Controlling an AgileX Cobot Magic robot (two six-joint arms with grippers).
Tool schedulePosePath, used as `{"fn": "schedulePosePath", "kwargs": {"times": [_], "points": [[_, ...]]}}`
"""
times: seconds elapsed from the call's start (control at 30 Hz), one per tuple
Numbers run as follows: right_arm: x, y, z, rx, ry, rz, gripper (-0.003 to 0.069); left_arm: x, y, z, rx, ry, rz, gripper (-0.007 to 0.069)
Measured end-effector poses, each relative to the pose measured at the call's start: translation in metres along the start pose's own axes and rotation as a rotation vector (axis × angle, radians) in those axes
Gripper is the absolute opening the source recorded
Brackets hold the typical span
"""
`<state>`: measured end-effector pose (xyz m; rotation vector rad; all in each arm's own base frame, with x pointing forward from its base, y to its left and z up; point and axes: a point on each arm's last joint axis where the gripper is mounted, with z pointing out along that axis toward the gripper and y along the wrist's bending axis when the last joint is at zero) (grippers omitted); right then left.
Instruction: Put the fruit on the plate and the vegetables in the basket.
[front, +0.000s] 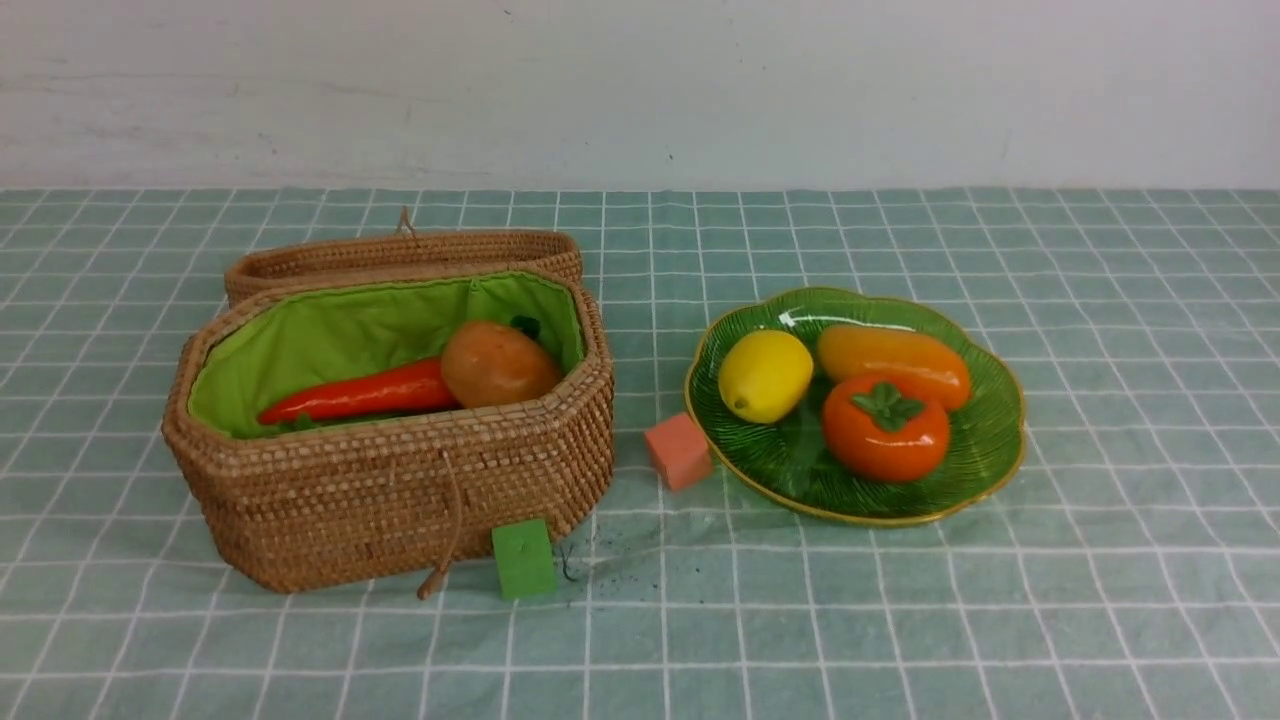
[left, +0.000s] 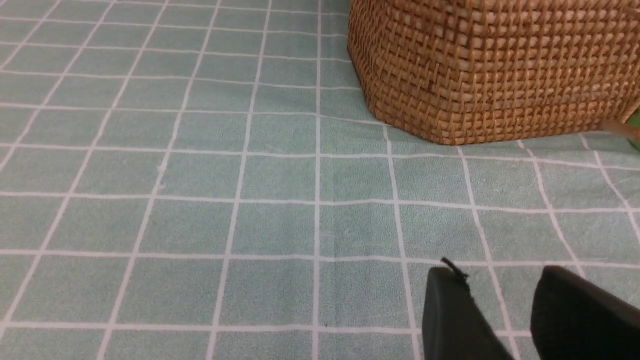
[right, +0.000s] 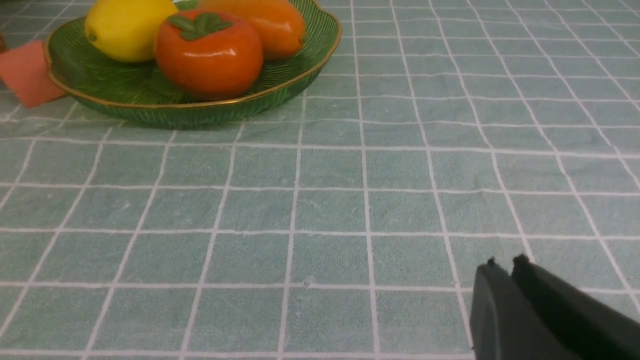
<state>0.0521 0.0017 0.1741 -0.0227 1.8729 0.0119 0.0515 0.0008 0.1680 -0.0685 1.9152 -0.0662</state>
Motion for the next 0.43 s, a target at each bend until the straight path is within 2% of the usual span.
{"fn": "schedulePosePath", "kwargs": {"times": [0.43], "points": [[0.0,0.0,0.0,0.0,0.0,0.0,0.0049,0.0,0.0,0.0,0.0,0.0,0.0,0.0239]]}}
